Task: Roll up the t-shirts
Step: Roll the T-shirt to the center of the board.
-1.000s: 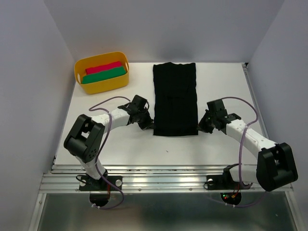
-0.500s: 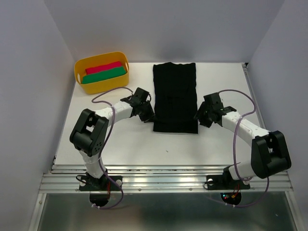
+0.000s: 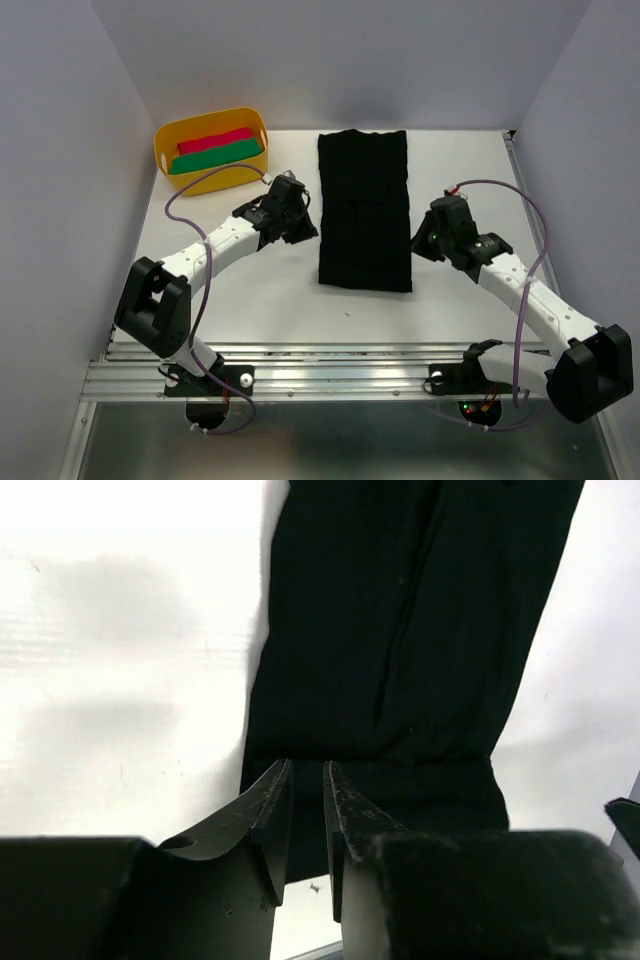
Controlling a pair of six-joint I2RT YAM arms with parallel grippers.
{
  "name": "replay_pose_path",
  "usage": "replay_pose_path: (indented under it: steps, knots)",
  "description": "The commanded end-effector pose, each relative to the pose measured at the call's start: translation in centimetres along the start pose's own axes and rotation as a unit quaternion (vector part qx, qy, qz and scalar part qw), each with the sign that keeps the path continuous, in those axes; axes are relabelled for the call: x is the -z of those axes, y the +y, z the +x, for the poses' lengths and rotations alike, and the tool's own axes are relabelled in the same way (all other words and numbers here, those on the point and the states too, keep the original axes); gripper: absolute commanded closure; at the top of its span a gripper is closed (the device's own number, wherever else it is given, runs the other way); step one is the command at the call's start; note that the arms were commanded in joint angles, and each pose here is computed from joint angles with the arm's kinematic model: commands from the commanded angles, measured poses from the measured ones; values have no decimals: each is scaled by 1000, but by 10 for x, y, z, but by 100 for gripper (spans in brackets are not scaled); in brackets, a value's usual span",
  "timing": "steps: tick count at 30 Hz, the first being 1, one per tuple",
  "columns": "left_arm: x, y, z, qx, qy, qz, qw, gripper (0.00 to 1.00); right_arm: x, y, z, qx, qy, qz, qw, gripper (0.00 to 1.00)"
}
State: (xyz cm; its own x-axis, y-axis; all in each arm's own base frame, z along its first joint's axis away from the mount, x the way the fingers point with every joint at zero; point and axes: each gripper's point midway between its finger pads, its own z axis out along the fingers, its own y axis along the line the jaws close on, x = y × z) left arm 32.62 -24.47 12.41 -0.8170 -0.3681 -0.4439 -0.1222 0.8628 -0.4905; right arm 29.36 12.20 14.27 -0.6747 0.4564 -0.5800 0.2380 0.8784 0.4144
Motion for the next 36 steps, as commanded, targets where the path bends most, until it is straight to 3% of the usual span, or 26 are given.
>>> replay_pose_path:
  steps: [1,6,11,18,22,30,36]
  knots:
    - [11,8,23,-14,10,-14,1000,71,15,21,45,63,61,-42,995,78]
    - [22,11,55,-12,43,3,999,73,18,26,89,85,131,-67,985,79]
    - [31,19,75,-10,64,10,998,72,15,-1,88,50,99,-12,994,75]
    - [33,34,118,8,103,29,994,69,4,-11,115,15,131,-11,991,74]
    - [33,21,118,3,97,62,993,70,-13,-8,115,19,129,-5,991,75]
    - [3,-4,116,-33,109,79,990,74,-35,-24,106,47,105,59,992,76]
    - [-28,3,129,-37,128,65,989,75,-43,-51,132,52,131,84,986,77]
